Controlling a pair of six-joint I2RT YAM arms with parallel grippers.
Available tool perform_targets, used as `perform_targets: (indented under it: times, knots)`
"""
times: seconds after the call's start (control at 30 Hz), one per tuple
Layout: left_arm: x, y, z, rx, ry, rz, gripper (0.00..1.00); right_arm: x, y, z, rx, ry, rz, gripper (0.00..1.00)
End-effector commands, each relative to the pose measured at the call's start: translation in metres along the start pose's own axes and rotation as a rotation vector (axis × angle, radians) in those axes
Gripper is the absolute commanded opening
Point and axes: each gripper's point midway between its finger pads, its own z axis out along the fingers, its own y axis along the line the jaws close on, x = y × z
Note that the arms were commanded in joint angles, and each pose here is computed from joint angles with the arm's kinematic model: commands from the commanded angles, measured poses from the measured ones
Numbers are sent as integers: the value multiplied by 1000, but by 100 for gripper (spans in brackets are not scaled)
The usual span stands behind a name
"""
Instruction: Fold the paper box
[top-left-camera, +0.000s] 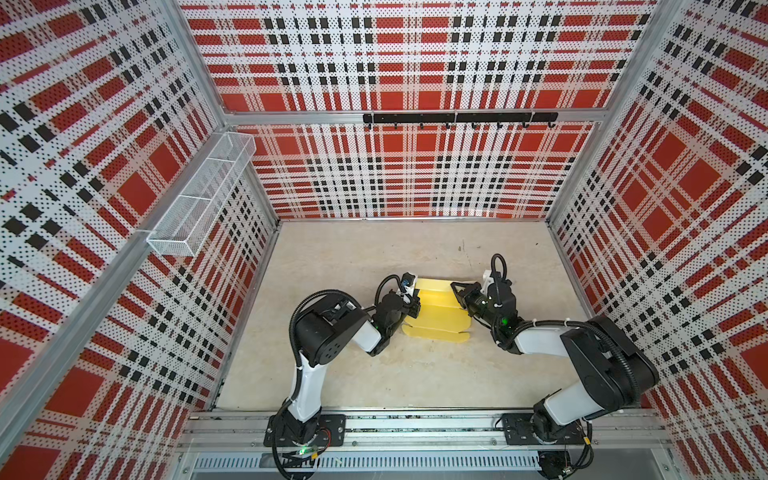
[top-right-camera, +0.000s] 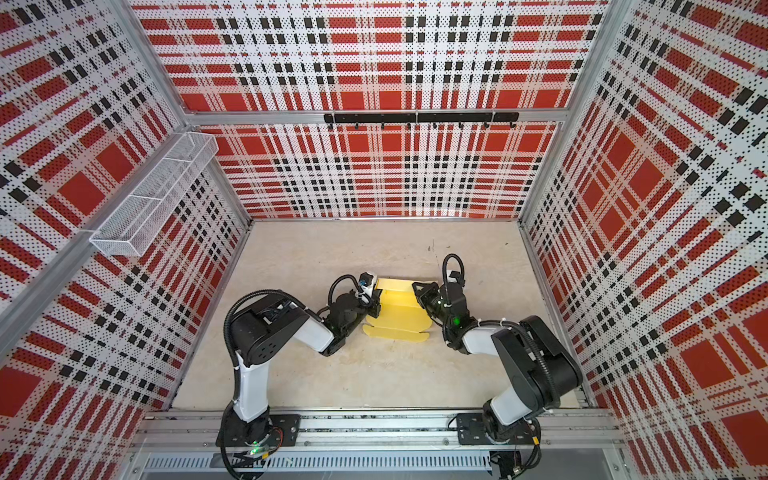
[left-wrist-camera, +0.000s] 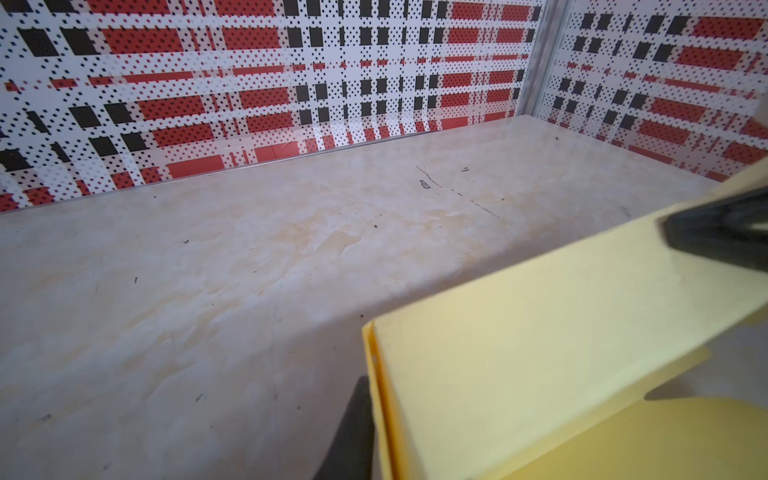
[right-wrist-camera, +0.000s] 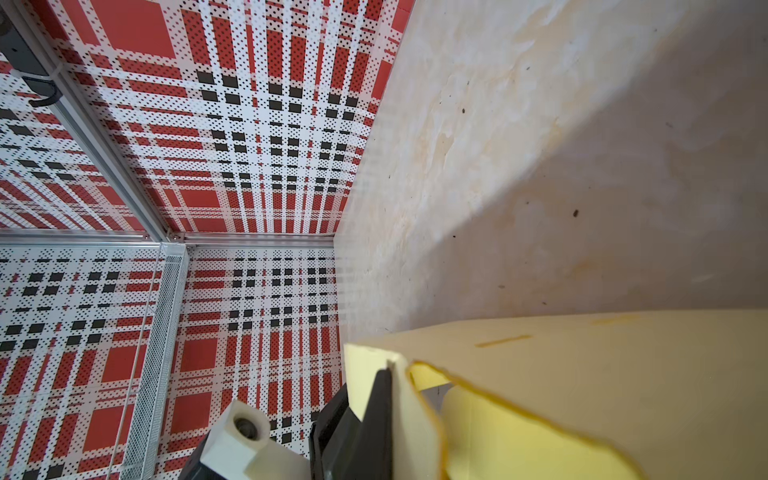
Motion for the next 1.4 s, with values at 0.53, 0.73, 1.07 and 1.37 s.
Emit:
perform_targets:
  times: [0.53, 0.73, 1.07, 1.37]
  knots:
    - [7, -6, 0, -19, 15, -26, 10, 20, -29, 1, 93, 72, -15, 0]
    - [11, -9, 0, -6, 25, -30, 16, 20, -28, 5, 86, 72, -16, 0]
    - [15, -7, 2, -26, 45, -27, 13, 17, -23, 6, 80, 64, -18, 0]
    - [16, -6, 4, -43, 51, -22, 26, 12, -15, 5, 70, 51, -26, 1]
